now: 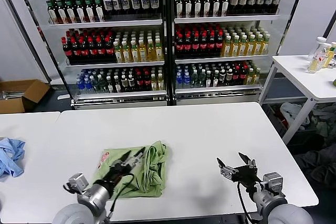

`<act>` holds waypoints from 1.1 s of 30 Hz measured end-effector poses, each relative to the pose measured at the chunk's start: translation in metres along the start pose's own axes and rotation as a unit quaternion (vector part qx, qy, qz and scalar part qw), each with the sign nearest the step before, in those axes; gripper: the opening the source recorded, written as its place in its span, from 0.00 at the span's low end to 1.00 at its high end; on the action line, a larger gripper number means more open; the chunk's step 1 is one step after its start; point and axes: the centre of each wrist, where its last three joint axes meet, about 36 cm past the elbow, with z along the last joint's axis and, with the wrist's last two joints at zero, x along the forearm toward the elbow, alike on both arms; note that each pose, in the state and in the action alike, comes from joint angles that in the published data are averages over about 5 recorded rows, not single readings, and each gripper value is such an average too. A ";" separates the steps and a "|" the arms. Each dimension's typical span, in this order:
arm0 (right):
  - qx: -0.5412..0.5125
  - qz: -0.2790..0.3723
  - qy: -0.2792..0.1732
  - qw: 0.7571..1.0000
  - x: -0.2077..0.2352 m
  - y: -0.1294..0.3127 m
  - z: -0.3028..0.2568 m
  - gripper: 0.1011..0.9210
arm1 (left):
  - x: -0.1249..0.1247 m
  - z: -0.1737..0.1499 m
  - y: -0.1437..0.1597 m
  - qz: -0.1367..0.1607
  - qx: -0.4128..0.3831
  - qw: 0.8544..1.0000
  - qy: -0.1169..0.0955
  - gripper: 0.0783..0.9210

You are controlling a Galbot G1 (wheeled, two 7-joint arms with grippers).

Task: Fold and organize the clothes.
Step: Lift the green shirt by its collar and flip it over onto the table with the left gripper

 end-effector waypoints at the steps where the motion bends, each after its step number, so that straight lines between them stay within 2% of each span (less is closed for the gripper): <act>1: 0.000 0.000 0.000 1.000 0.000 0.000 0.000 0.88 | 0.001 0.000 0.006 -0.015 -0.010 1.000 -0.003 0.81; 3: 0.000 0.000 -0.001 1.000 -0.001 0.000 0.000 0.88 | 0.004 0.000 0.019 -0.045 -0.027 0.999 -0.007 0.86; 7: 0.000 0.001 0.000 1.000 -0.001 0.001 0.001 0.88 | 0.009 0.004 0.043 -0.096 -0.053 0.994 -0.004 0.88; 13: 0.001 0.001 -0.001 1.000 0.001 0.001 0.001 0.88 | 0.011 0.012 0.065 -0.135 -0.067 0.989 0.008 0.88; 20: 0.000 0.003 -0.004 1.000 0.004 0.001 0.000 0.88 | 0.008 0.018 0.080 -0.145 -0.059 0.987 0.029 0.88; 27: 0.002 0.007 -0.005 1.000 0.008 0.000 -0.002 0.88 | 0.005 0.014 0.089 -0.130 -0.022 0.990 0.045 0.88; 29: 0.002 0.007 -0.005 1.000 0.009 -0.001 -0.001 0.88 | 0.004 0.013 0.090 -0.123 -0.007 0.991 0.046 0.85; 33: 0.000 0.007 -0.005 1.000 0.010 0.001 -0.001 0.88 | 0.003 0.012 0.093 -0.109 0.024 0.993 0.048 0.72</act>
